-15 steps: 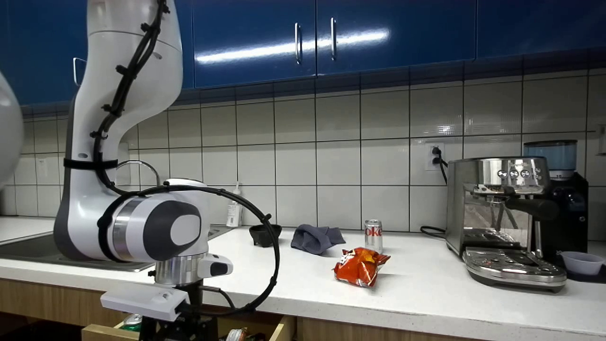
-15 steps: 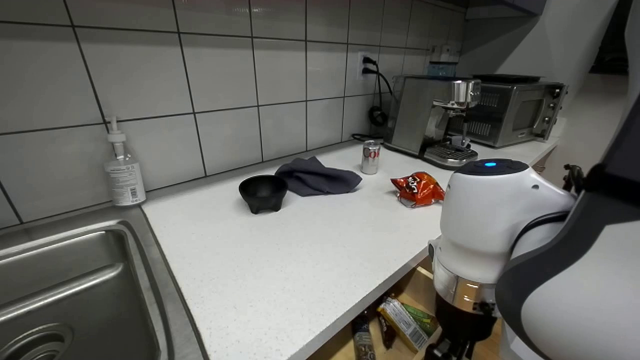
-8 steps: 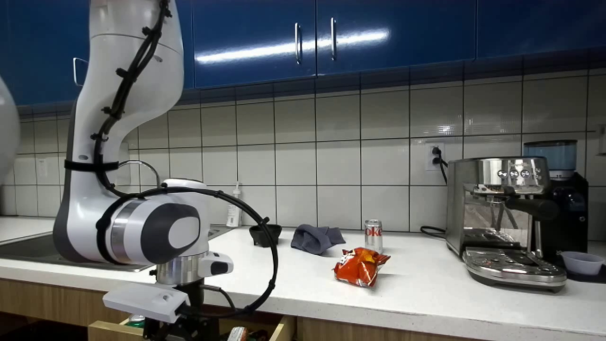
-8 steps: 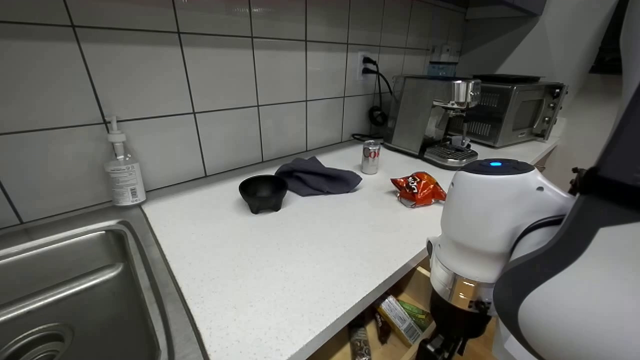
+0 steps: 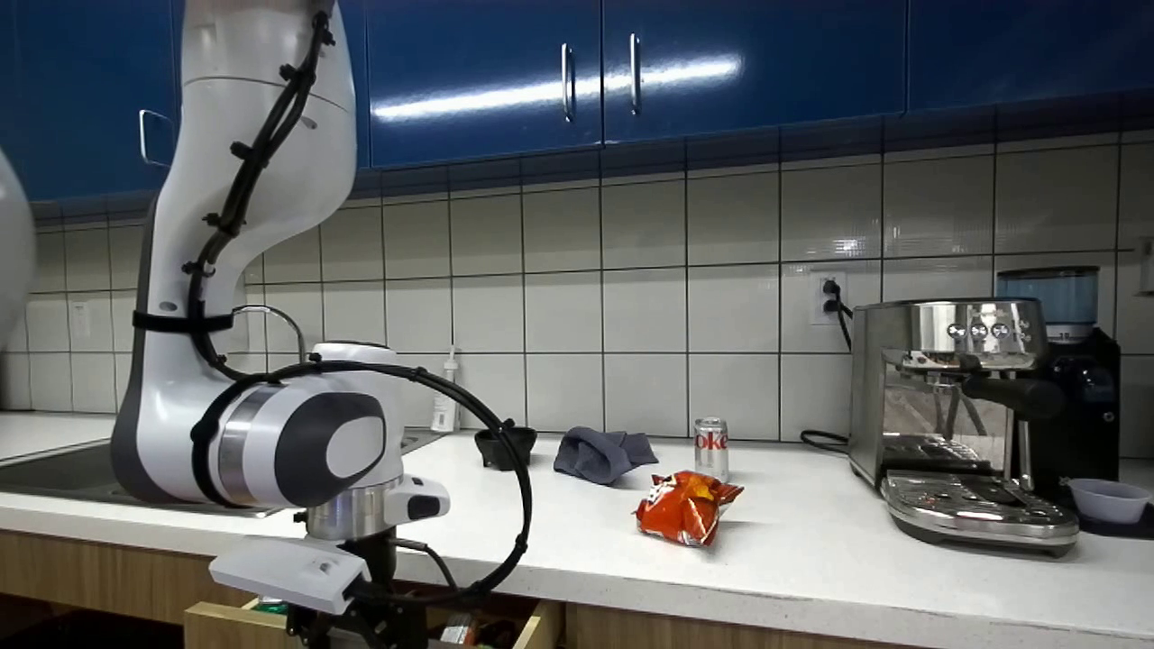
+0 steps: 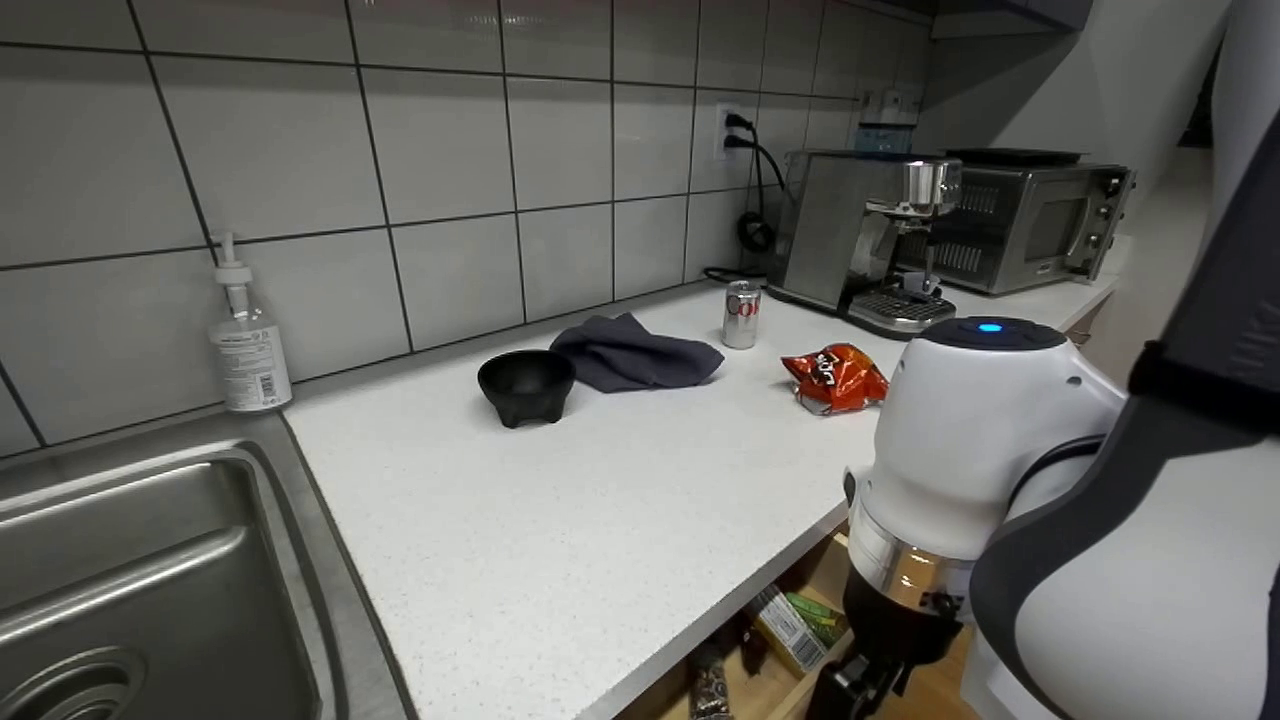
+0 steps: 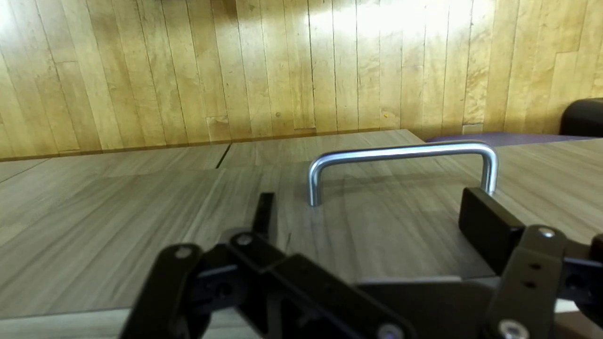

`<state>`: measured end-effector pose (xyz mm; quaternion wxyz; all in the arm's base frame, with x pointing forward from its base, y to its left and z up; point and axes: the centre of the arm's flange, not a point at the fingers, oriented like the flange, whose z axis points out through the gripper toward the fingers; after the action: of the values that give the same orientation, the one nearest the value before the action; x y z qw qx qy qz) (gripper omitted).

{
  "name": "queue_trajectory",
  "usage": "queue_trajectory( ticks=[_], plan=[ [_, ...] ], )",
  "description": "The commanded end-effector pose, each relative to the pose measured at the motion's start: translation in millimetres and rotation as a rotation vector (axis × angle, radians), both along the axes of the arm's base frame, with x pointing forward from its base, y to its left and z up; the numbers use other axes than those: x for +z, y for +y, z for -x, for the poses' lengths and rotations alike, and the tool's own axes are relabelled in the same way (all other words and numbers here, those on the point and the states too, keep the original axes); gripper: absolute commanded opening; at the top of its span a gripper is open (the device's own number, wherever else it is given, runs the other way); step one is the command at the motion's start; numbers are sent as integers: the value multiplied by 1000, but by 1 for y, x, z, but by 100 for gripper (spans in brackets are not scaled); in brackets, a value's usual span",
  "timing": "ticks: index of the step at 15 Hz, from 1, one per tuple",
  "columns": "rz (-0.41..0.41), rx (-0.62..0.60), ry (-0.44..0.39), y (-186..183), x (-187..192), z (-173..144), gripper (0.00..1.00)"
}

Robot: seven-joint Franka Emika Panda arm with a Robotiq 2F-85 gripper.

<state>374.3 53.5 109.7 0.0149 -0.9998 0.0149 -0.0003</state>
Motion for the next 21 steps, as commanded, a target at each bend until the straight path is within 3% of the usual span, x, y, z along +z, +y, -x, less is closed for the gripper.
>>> queue_trajectory(
  ticks=[1, 21],
  plan=[
    [-13, -5, -66, 2, 2, -20, 100],
    [43, 80, -209, 29, 1, -70, 100]
  ],
)
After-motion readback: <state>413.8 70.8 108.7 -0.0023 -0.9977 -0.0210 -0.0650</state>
